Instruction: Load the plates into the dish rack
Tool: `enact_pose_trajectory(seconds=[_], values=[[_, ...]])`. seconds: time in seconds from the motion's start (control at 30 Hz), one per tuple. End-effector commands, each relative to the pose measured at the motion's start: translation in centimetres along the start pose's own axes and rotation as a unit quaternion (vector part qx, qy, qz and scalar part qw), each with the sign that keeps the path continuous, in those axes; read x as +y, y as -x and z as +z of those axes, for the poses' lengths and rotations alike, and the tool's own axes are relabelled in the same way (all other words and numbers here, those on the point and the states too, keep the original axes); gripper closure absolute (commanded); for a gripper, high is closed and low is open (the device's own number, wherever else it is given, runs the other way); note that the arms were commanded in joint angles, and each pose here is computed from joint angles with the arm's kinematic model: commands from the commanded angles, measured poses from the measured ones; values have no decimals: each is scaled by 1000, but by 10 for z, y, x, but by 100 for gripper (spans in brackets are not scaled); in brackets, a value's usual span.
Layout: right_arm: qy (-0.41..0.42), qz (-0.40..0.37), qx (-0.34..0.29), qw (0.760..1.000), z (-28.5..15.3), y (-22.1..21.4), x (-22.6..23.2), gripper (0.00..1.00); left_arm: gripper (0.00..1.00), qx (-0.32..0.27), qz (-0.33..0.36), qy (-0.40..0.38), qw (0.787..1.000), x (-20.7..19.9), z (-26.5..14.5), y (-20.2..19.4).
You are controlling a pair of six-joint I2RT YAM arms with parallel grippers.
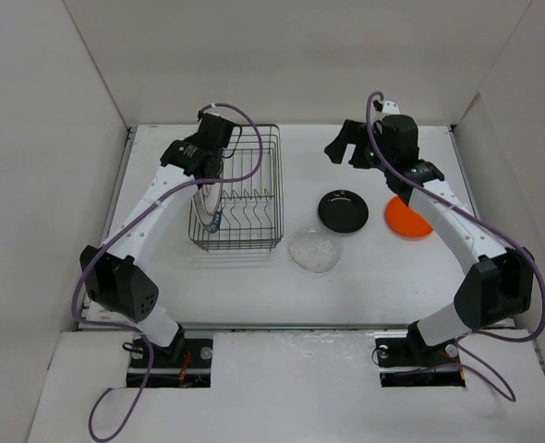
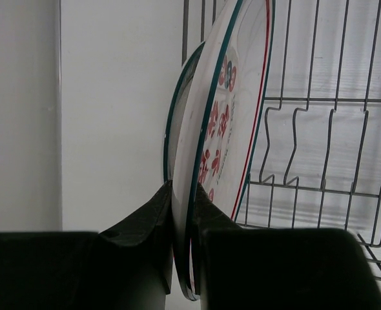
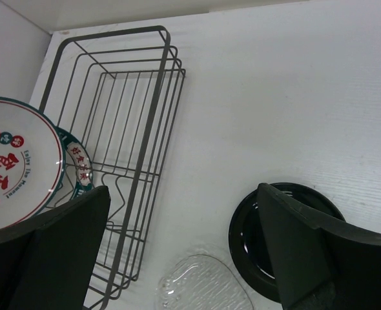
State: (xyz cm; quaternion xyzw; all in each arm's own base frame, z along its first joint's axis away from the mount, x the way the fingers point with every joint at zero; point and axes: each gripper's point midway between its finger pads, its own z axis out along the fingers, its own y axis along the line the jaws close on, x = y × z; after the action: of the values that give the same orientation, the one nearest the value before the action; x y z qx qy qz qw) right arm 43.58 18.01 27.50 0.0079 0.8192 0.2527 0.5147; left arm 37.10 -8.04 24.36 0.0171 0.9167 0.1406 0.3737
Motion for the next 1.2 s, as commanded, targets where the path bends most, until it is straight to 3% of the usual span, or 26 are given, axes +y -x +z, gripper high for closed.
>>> enact_pose_trajectory(seconds=[0.0, 0.33, 0.4, 0.43, 0.6, 0.73, 0.87, 0.9, 1.03, 1.17], values=[[12, -5, -25, 1000, -12, 16, 5, 0, 100, -24, -22, -8, 999, -2, -6, 11], [-3, 0, -27, 1000, -16, 18, -8, 0, 100, 0, -12, 6, 1000, -3, 6, -9], [-10, 3, -24, 1000, -15, 15, -15, 0, 90, 7, -9, -5, 1000, -7, 8, -14], [-18, -3, -23, 1000, -16, 16, -23, 0, 79, 9, -8, -9, 1000, -8, 7, -17], [-31, -43, 31, 998, -11, -21, -61, 0, 65, 14, -1, -46, 999, -18, 2, -16], [-41, -47, 71, 996, -9, -58, -102, 2, 45, 1, 6, -89, 996, -30, -13, -2], [-46, -39, 120, 991, -3, -92, -142, 8, 15, -35, 20, -150, 988, -47, -46, 25], [-42, -32, 137, 989, 1, -103, -150, 9, 0, -44, 27, -154, 987, -47, -54, 31], [-32, -14, 159, 987, 12, -116, -160, 12, 0, -113, 21, -206, 972, -51, -101, 76], [-36, -5, 178, 983, 23, -130, -169, 13, 0, -124, 31, -240, 962, -53, -121, 83]])
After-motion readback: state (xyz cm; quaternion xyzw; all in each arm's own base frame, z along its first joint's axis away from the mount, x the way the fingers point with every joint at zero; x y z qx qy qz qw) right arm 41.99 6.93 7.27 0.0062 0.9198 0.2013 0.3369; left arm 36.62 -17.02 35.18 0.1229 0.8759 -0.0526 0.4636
